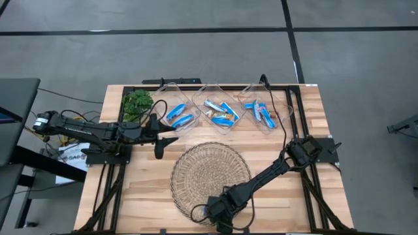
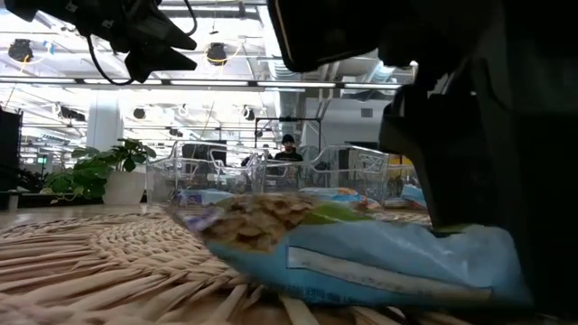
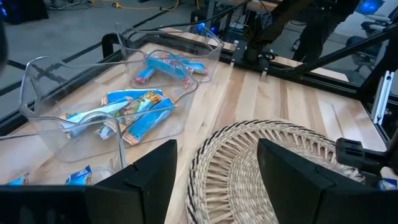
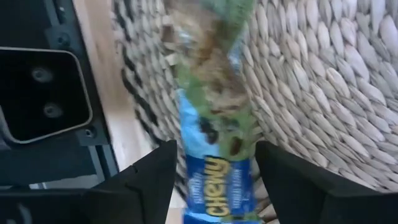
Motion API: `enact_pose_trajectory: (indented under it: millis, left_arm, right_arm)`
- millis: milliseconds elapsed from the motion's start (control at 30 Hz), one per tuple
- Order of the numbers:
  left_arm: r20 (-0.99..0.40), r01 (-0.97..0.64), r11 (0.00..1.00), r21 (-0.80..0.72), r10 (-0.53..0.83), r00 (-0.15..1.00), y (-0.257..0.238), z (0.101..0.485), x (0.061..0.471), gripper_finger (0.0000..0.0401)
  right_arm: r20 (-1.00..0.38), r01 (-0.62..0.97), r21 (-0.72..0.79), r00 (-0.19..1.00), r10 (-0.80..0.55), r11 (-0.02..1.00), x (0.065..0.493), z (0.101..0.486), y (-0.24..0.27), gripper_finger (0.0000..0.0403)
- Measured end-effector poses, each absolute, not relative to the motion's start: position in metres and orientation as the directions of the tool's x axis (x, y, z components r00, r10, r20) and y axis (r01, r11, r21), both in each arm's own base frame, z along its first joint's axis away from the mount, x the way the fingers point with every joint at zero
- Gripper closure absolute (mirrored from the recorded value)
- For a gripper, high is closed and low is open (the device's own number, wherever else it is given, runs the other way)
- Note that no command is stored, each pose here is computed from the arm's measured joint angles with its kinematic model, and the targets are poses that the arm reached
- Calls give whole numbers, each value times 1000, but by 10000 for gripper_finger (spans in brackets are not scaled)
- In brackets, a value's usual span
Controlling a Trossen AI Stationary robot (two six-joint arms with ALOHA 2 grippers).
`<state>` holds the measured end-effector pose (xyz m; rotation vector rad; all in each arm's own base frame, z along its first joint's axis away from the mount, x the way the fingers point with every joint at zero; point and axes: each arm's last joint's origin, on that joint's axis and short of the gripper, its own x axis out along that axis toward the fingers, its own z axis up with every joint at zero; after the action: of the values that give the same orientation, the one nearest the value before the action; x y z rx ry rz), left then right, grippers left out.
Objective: Pick and place Granola Bars by type
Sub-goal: Put the blue granola bar into the left transparent bin
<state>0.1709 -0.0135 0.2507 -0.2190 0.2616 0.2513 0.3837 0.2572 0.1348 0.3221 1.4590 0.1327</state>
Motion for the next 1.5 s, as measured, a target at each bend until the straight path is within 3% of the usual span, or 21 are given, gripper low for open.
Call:
enact_pose_trajectory:
  millis: [167, 567, 867, 1267, 1500]
  left_arm:
    - [-283, -273, 945, -179, 216, 934, -13, 250, 171, 185]
    - [-283, -273, 945, -180, 216, 935, -13, 251, 171, 185]
    - [-282, -272, 945, -180, 216, 935, -13, 251, 171, 185]
    - [-282, -273, 945, -181, 216, 935, -13, 251, 171, 185]
    - [-316, -281, 944, -171, 217, 923, -13, 248, 169, 185]
  right_arm:
    - [-956, 107, 281, 119, 268, 954, 384, 134, 257, 199]
    - [-959, 93, 268, 119, 257, 959, 383, 136, 256, 322]
    - [-976, 68, 170, 149, 159, 983, 390, 151, 252, 327]
    - [-951, 84, 39, 308, 12, 996, 422, 171, 214, 328]
    - [-902, 38, -67, 425, -77, 997, 441, 205, 178, 328]
